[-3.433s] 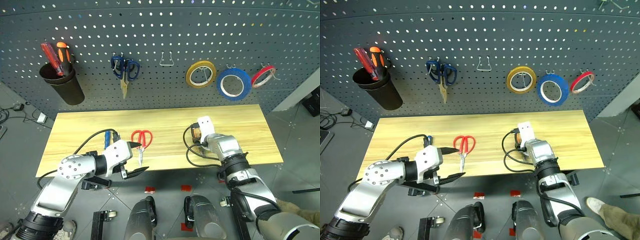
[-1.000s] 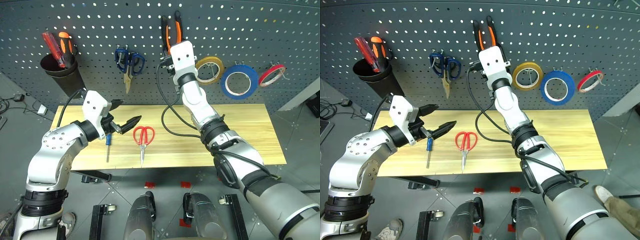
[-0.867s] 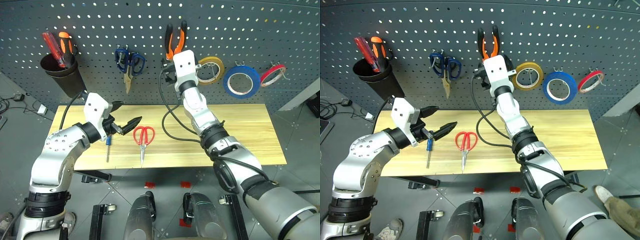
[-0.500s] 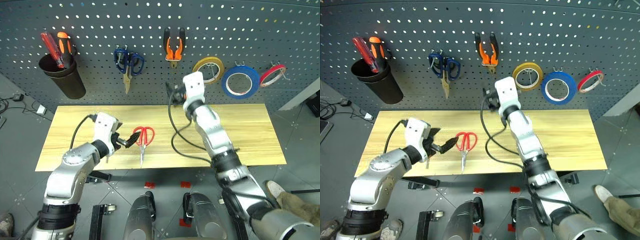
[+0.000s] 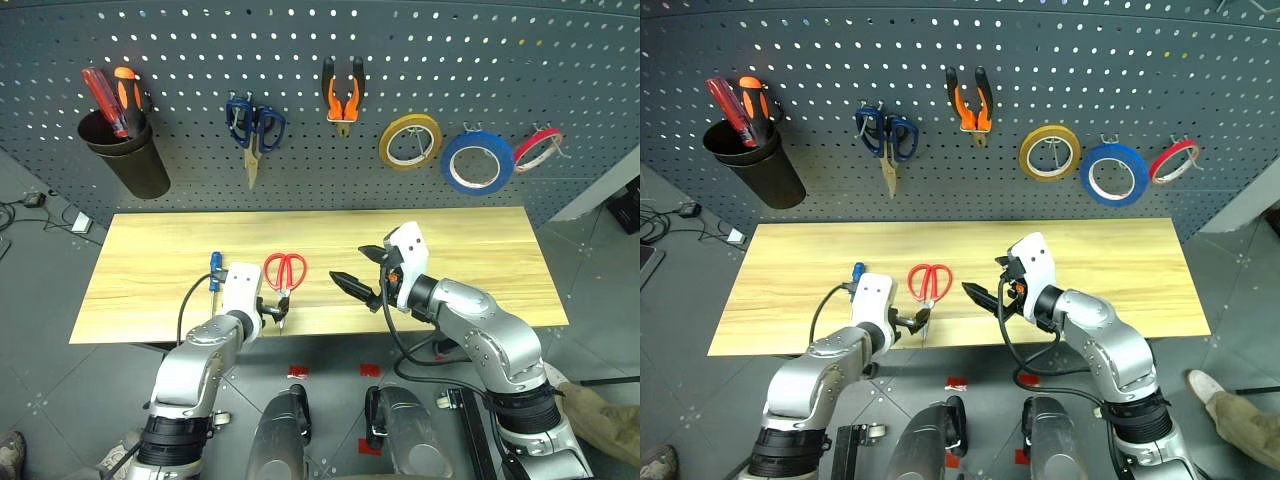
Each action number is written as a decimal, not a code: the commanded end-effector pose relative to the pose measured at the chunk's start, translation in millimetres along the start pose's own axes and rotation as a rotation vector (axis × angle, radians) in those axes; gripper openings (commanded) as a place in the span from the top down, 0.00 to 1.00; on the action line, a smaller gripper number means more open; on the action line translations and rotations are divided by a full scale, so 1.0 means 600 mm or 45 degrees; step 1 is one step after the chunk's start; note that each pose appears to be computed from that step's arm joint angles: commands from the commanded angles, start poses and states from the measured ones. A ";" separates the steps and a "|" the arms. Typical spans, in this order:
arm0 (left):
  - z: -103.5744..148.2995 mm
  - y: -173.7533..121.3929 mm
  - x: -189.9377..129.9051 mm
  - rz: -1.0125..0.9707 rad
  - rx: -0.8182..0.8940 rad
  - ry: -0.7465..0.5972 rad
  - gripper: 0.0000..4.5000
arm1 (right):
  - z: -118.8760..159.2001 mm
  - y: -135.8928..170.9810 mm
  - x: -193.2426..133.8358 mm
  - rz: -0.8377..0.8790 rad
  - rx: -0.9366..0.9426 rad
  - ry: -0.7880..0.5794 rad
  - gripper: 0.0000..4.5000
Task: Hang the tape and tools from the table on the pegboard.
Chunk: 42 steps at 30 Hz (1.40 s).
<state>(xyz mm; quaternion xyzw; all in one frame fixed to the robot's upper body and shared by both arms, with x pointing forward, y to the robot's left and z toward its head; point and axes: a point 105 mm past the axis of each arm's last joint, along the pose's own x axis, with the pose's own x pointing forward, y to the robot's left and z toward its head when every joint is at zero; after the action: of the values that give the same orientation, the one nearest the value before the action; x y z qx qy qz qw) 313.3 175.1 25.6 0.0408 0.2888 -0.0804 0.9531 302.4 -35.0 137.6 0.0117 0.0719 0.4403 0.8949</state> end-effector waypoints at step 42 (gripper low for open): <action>-0.060 -0.009 0.054 -0.093 -0.065 0.263 0.92 | 0.018 0.029 -0.013 0.161 -0.087 0.002 0.00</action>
<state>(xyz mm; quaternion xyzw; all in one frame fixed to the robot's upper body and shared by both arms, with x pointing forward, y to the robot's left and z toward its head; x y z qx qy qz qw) 331.5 155.6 -6.1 0.0226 0.3529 -0.1303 0.9263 294.4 -37.7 135.2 0.0026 0.0937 0.4711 0.8771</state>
